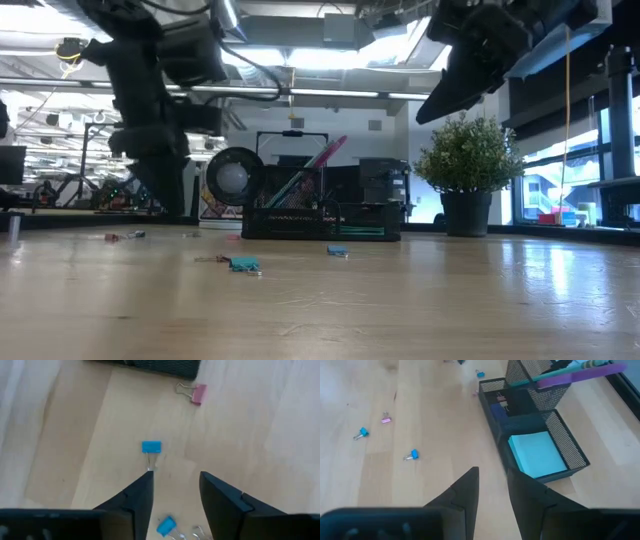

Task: Pick and place office supplies into organizer
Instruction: Put the blue binder clip into the black desk organizer

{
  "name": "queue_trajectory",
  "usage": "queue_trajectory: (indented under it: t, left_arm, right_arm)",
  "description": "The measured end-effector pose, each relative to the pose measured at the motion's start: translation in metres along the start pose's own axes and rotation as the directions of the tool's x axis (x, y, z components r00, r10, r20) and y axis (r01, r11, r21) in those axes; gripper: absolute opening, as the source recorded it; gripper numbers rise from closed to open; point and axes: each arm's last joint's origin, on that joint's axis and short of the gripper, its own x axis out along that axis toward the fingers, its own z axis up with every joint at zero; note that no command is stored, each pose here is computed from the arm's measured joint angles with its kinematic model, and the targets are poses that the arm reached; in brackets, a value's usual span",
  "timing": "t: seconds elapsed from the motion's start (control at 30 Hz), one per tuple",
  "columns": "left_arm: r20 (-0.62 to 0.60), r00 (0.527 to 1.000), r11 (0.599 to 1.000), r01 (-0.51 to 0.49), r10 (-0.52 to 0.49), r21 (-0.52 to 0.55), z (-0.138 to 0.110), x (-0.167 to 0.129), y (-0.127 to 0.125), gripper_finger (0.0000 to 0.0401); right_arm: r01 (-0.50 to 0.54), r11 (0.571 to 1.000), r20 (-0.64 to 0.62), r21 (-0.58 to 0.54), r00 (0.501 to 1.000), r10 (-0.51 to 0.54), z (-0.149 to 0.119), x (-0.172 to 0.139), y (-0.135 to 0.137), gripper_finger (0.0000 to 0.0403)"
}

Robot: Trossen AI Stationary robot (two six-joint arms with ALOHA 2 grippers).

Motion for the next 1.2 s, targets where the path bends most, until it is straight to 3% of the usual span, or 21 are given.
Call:
queue_trajectory:
  t: [0.2, 0.37, 0.57, 0.8, 1.2]
  left_arm:
    - [0.084, 0.996, 0.999, -0.043, 0.041, 0.016, 0.004, 0.003, 0.001, 0.0177]
    - [0.081, 0.995, 0.999, -0.052, 0.051, 0.007, 0.005, 0.004, 0.009, 0.0182]
    - [0.067, 0.998, 0.998, -0.004, 0.008, -0.055, 0.008, 0.007, 0.026, 0.0176]
    - [0.115, 0.993, 1.0, 0.026, -0.028, 0.014, 0.015, 0.01, 0.03, 0.0174]
    - [-0.027, 0.998, 0.998, 0.059, -0.058, 0.028, 0.009, 0.04, 0.026, 0.0171]
  right_arm:
    - [0.005, 1.0, 0.0, 0.005, 1.0, -0.005, 0.0, 0.0, -0.001, 0.0107]
    - [0.005, 1.0, 0.0, 0.005, 1.0, -0.005, 0.0, 0.0, -0.001, 0.0107]
    - [0.005, 1.0, 0.001, 0.004, 1.0, -0.005, 0.0, 0.0, -0.001, 0.0107]
    - [0.005, 1.0, 0.001, 0.004, 1.0, -0.005, 0.0, 0.0, -0.001, 0.0107]
    - [0.005, 1.0, -0.001, -0.002, 1.0, -0.005, 0.0, 0.0, -0.001, 0.0107]
